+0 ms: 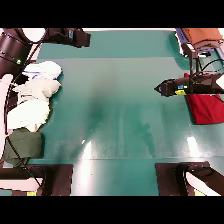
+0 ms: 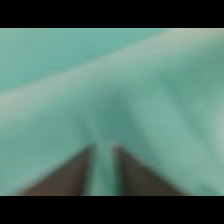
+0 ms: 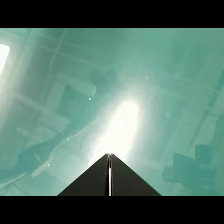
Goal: Fold the shirts.
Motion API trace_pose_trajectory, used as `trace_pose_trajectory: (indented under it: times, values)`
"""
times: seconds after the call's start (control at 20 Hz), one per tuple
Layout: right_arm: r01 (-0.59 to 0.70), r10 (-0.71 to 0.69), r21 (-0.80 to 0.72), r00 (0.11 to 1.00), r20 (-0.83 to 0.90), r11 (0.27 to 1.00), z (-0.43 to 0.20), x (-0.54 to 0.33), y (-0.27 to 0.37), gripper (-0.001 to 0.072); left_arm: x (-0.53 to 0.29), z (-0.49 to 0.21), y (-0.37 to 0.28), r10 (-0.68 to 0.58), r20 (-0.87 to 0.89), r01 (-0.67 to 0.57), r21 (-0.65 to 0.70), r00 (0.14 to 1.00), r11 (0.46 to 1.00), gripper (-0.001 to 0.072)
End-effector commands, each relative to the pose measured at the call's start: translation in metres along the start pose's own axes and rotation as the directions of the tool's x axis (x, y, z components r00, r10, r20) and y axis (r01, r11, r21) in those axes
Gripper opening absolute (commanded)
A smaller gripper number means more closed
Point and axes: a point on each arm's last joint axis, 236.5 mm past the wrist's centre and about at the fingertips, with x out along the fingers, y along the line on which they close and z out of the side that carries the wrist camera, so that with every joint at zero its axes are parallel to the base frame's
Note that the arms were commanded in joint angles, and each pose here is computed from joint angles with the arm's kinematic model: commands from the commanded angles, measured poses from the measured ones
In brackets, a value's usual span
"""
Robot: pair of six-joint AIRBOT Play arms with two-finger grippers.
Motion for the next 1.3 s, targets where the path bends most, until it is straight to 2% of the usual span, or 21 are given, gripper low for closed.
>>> trace_pose_trajectory:
  times: [0.0, 0.15, 0.35, 0.55, 0.75, 0.8, 0.85, 0.9, 1.05, 1.1, 1.25]
  values:
    - [0.000, 0.000, 0.001, 1.000, 0.004, 1.000, 0.001, 0.000, 0.000, 0.0019, 0.005, 0.004, 0.075, 0.223, 0.030, -0.225, 0.094, 0.974, 0.970, 0.0541]
    - [0.000, 0.000, 0.002, 1.000, 0.003, 1.000, 0.001, 0.000, 0.000, 0.0019, 0.032, -0.050, 0.161, 0.341, -0.119, -0.346, -0.020, 0.932, 0.938, 0.0542]
    - [-0.001, 0.001, 0.002, 1.000, 0.001, 1.000, 0.000, 0.000, 0.000, 0.0019, 0.072, -0.152, 0.246, 0.396, -0.351, -0.451, -0.088, 0.848, 0.888, 0.0542]
    - [0.000, 0.000, 0.001, 1.000, 0.000, 1.000, 0.000, 0.000, 0.000, 0.0019, 0.107, -0.230, 0.286, 0.391, -0.472, -0.491, -0.106, 0.790, 0.864, 0.0541]
    - [0.000, 0.000, 0.002, 1.000, 0.005, 1.000, 0.001, 0.000, 0.000, 0.0019, 0.121, -0.260, 0.297, 0.387, -0.506, -0.506, -0.119, 0.771, 0.854, 0.0539]
    - [0.000, 0.000, 0.001, 1.000, 0.004, 1.000, 0.001, 0.000, 0.000, 0.0019, 0.121, -0.257, 0.297, 0.389, -0.500, -0.521, -0.151, 0.773, 0.840, 0.0463]
    - [0.000, 0.000, 0.001, 1.000, 0.005, 1.000, 0.002, 0.000, 0.000, 0.0019, 0.119, -0.249, 0.299, 0.394, -0.491, -0.533, -0.178, 0.777, 0.828, 0.0180]
    - [0.001, -0.001, 0.002, 1.000, 0.010, 1.000, 0.003, 0.000, 0.000, 0.0019, 0.116, -0.238, 0.300, 0.400, -0.479, -0.536, -0.186, 0.781, 0.823, 0.0033]
    - [0.004, -0.004, -0.011, 0.997, 0.076, 1.000, 0.015, -0.012, 0.004, 0.0019, 0.090, -0.165, 0.296, 0.415, -0.381, -0.522, -0.238, 0.826, 0.819, 0.0023]
    - [0.006, -0.005, -0.005, 0.992, 0.122, 1.000, 0.025, -0.022, 0.008, 0.0019, 0.075, -0.128, 0.289, 0.425, -0.297, -0.499, -0.251, 0.855, 0.830, 0.0023]
    - [0.005, 0.010, -0.055, 0.963, 0.270, 0.998, 0.067, -0.069, 0.031, 0.0019, -0.010, 0.003, 0.237, 0.439, 0.011, -0.431, -0.171, 0.898, 0.886, 0.0023]
